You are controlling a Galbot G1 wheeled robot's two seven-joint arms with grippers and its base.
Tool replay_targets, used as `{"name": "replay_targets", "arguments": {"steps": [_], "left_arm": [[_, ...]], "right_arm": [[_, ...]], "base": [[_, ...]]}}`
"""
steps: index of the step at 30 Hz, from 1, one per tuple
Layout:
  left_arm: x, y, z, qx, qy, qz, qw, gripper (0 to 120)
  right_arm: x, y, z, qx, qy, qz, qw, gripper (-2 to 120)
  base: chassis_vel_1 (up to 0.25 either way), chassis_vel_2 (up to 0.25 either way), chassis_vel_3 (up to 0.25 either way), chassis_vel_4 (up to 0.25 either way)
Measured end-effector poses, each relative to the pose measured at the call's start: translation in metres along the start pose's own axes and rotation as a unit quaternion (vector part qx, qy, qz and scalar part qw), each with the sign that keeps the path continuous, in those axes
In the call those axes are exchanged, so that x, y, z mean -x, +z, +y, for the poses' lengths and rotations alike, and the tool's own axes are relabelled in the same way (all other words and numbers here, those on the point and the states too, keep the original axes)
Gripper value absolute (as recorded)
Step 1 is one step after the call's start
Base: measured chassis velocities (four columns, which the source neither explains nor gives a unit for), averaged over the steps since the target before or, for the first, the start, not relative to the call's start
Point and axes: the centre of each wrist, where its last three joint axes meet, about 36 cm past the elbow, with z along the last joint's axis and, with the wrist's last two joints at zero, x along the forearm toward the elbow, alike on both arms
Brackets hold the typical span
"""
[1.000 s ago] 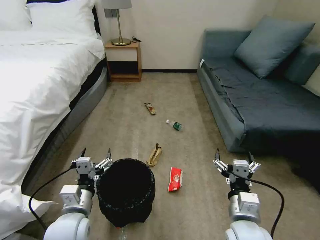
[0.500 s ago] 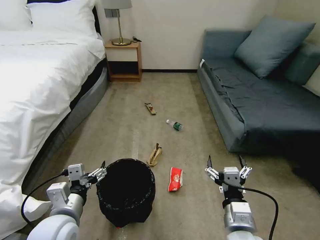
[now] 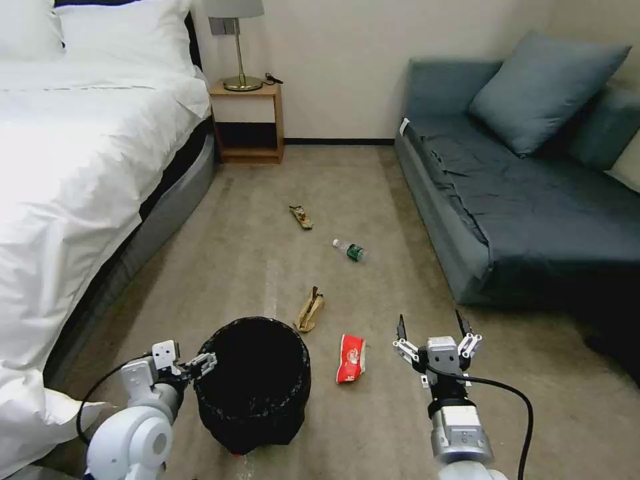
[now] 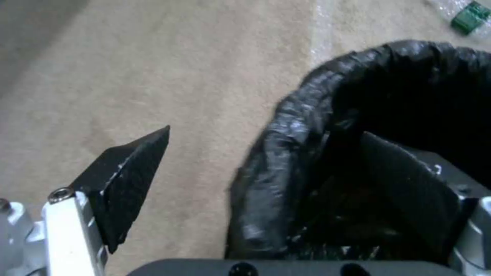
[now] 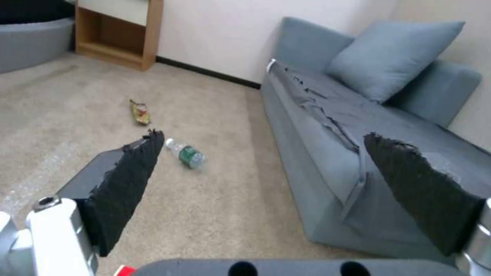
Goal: Pick up the trash bin, then pick up the garbage on the floor and place it into the trash bin.
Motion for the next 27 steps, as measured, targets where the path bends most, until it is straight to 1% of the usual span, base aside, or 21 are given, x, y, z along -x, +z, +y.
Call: {"name": "replay_targets", "arguments": {"steps": [3,6,7,10,13,16,17,18,22,23,26,27], "left_arm": [[0.003,0.001,-0.004,0.0,0.001,0.004,1.0,100],[0.005,0.002,-0.006,-0.006,-0.001,0.02,0.9998,100],[0.005,0.002,-0.006,-0.006,-0.001,0.02,0.9998,100],[0.006,0.003,-0.005,-0.016,0.0,0.04,0.9991,100],[0.007,0.004,-0.004,-0.021,-0.001,0.047,0.9987,99],[0.008,0.005,-0.002,-0.034,-0.001,0.055,0.9979,98],[0.009,0.005,-0.001,-0.037,-0.001,0.056,0.9977,94],[0.009,0.005,-0.001,-0.037,-0.001,0.056,0.9977,94],[0.01,0.005,0.001,-0.047,0.001,0.063,0.9969,77],[0.01,0.005,0.001,-0.047,0.001,0.063,0.9969,77],[0.013,0.006,0.003,-0.052,0.001,0.064,0.9966,61],[0.013,0.006,0.003,-0.052,0.001,0.064,0.9966,61]], "right_arm": [[0.0,0.0,-0.002,-0.001,0.002,-0.001,1.0,100],[0.0,-0.002,-0.004,-0.001,0.005,-0.004,1.0,100],[0.0,-0.002,-0.004,-0.001,0.005,-0.004,1.0,100],[0.0,-0.003,-0.004,0.0,0.006,-0.006,1.0,100],[-0.001,-0.004,-0.003,0.001,0.006,-0.007,1.0,100],[-0.002,-0.006,-0.002,0.002,0.006,-0.009,1.0,100],[-0.002,-0.006,-0.001,0.002,0.006,-0.01,1.0,100],[-0.002,-0.006,-0.001,0.002,0.006,-0.01,1.0,100],[-0.003,-0.007,0.001,0.004,0.005,-0.011,1.0,100],[-0.003,-0.007,0.001,0.004,0.005,-0.011,1.0,100],[-0.004,-0.007,0.002,0.005,0.005,-0.011,1.0,100],[-0.004,-0.007,0.002,0.005,0.005,-0.011,1.0,100]], "base": [[0.0,0.0,0.0,0.0],[0.0,0.0,0.0,0.0],[0.0,0.0,0.0,0.0],[0.0,0.0,0.0,0.0],[0.0,0.0,0.0,0.0],[0.0,0.0,0.0,0.0],[0.0,0.0,0.0,0.0],[0.0,0.0,0.0,0.0],[0.0,0.0,0.0,0.0],[0.0,0.0,0.0,0.0],[0.0,0.0,0.0,0.0],[0.0,0.0,0.0,0.0]]}}
